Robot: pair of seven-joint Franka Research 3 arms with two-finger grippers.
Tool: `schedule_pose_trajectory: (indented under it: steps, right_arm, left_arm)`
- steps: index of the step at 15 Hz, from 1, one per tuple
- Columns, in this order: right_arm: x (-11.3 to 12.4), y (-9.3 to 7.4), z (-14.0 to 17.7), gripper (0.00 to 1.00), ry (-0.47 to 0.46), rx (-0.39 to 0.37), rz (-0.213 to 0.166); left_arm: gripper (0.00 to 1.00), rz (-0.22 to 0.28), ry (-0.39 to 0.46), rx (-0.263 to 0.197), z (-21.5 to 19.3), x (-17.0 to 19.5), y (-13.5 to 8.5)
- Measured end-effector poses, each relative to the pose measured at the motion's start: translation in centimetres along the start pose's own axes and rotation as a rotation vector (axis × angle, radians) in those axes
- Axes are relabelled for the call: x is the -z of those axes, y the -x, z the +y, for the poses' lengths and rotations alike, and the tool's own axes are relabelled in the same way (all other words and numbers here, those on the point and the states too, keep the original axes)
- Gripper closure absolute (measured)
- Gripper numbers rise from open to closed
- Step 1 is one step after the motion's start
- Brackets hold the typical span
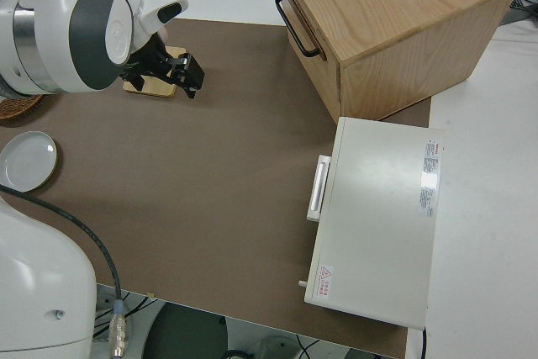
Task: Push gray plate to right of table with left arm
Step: 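Move the left gripper forward to the edge of the light gray plate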
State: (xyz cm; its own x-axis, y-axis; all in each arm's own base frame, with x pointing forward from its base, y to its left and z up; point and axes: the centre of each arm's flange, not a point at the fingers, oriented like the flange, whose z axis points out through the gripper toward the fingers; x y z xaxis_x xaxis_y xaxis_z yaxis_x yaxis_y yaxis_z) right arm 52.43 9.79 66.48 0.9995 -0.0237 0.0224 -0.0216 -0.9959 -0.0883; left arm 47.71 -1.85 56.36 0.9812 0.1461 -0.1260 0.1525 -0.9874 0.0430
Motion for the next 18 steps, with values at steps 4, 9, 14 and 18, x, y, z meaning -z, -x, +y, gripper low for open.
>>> schedule_pose_trajectory:
  steps: [4,9,14,18]
  right_arm:
    - [0.0,0.0,0.0,0.00,0.000,0.000,0.000]
    - [0.0,0.0,0.0,0.00,0.000,0.000,0.000]
    - [0.0,0.0,0.0,0.00,0.000,0.000,0.000]
    - [0.0,0.0,0.0,0.00,0.000,0.000,0.000]
  left_arm:
    - [0.00,-0.022,-0.001,-0.022,-0.6,-4.8,-0.4]
    - [0.00,-0.023,0.002,-0.055,-1.2,-9.0,0.4]
    - [0.00,-0.018,0.010,-0.057,-2.8,-12.2,1.4]
    - [0.00,0.018,0.024,-0.047,-3.5,-15.1,1.6]
